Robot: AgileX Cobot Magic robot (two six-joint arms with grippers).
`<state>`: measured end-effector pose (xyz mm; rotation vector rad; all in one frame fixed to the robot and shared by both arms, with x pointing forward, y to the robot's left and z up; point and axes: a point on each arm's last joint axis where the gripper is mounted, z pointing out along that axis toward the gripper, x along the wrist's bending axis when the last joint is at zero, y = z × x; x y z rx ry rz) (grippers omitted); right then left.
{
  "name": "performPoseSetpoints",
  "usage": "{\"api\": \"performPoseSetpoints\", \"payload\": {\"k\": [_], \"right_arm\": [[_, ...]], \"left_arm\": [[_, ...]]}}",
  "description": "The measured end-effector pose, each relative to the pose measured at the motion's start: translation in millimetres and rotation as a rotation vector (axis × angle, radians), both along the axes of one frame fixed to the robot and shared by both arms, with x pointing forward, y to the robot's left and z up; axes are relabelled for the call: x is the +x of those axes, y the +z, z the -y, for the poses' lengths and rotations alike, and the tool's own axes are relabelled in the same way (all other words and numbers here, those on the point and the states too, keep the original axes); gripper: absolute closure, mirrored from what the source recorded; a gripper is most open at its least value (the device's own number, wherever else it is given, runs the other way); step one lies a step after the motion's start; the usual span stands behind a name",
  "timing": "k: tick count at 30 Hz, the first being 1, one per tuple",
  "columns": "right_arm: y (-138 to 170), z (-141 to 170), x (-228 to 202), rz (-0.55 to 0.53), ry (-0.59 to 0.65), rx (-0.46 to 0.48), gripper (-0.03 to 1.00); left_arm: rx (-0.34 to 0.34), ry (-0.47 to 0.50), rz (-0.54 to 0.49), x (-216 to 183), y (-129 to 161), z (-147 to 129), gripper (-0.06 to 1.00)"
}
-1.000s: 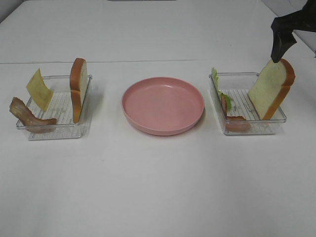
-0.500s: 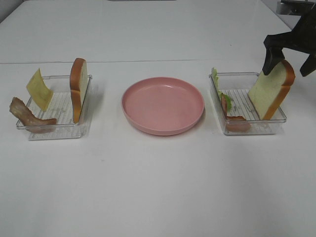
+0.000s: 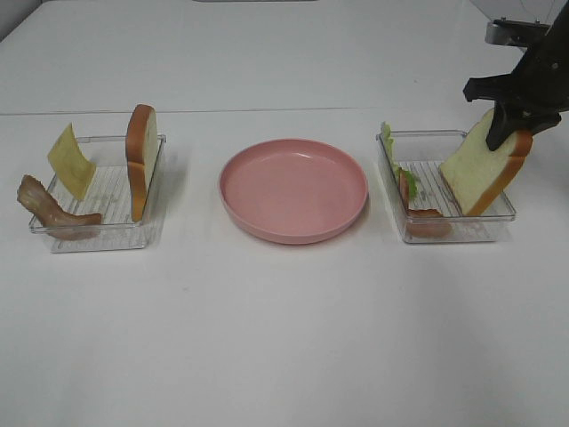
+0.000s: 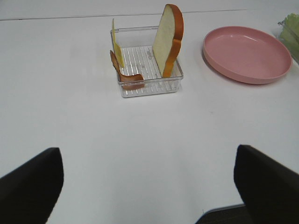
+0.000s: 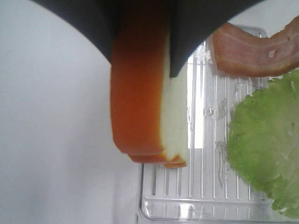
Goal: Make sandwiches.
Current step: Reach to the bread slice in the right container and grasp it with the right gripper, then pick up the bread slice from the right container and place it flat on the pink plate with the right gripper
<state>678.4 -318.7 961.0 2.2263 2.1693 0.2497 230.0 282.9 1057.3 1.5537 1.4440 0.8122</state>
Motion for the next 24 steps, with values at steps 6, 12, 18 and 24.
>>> {"api": "performPoseSetpoints", "payload": {"k": [6,12,18,24], "right_arm": [[13,-4,-3,0.017,0.013,0.037,0.73],[60,-8,-14,0.121,0.006,0.074,0.73],[97,-15,-27,0.206,0.019,0.084,0.73],[134,-50,-44,0.296,0.098,0.114,0.73]], "left_arm": [[0.000,0.000,0.000,0,0,0,0.04],[0.000,0.000,0.001,0,0,0,0.04],[0.000,0.000,0.001,0,0,0,0.04],[0.000,0.000,0.001,0,0,0,0.04]]}}
